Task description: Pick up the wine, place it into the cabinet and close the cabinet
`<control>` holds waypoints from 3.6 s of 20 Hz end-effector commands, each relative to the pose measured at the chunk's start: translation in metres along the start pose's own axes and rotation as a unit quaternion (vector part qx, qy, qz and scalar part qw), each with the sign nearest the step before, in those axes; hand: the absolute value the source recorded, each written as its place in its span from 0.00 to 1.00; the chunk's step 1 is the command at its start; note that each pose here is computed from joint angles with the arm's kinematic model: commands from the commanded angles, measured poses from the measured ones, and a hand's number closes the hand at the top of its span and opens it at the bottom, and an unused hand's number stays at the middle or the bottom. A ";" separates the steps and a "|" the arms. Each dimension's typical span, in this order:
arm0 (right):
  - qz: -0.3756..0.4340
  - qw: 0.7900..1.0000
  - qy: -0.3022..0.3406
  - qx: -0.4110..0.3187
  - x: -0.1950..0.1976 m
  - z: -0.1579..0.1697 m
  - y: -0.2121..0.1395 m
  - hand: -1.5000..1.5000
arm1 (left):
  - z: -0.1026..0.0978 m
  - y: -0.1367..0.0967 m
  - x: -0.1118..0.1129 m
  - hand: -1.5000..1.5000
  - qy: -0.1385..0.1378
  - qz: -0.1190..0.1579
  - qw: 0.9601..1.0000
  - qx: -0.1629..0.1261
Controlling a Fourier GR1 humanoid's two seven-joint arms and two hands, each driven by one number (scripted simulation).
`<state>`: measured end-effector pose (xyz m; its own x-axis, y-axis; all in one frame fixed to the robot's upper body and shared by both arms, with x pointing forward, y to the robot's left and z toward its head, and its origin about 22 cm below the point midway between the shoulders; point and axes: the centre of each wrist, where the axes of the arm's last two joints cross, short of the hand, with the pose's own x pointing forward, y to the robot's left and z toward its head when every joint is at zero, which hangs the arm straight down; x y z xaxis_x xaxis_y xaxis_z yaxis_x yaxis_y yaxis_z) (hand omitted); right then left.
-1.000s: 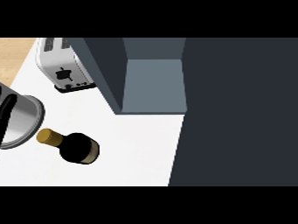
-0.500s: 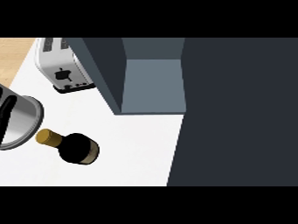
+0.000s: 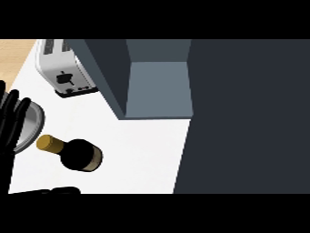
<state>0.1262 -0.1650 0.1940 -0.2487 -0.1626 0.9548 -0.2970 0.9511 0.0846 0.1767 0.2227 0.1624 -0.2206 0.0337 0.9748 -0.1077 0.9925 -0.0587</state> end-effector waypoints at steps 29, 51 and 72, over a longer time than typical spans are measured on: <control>0.032 0.999 -0.040 -0.015 0.034 0.031 0.007 0.00 | 0.036 0.064 -0.164 0.00 0.054 -0.027 0.997 0.046; 0.029 0.998 -0.049 -0.003 0.040 0.042 0.007 0.00 | 0.030 0.093 -0.248 0.00 0.105 0.030 0.993 0.036; 0.043 0.998 -0.045 -0.016 0.033 0.044 0.008 0.00 | 0.029 0.077 -0.287 1.00 0.071 0.082 0.993 0.036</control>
<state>0.1187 -0.1579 0.1927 -0.2697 -0.0678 0.9605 -0.2562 0.9666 -0.0037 0.1970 0.2901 -0.1286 -0.0855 0.1885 0.9783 -0.1412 0.9697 -0.1991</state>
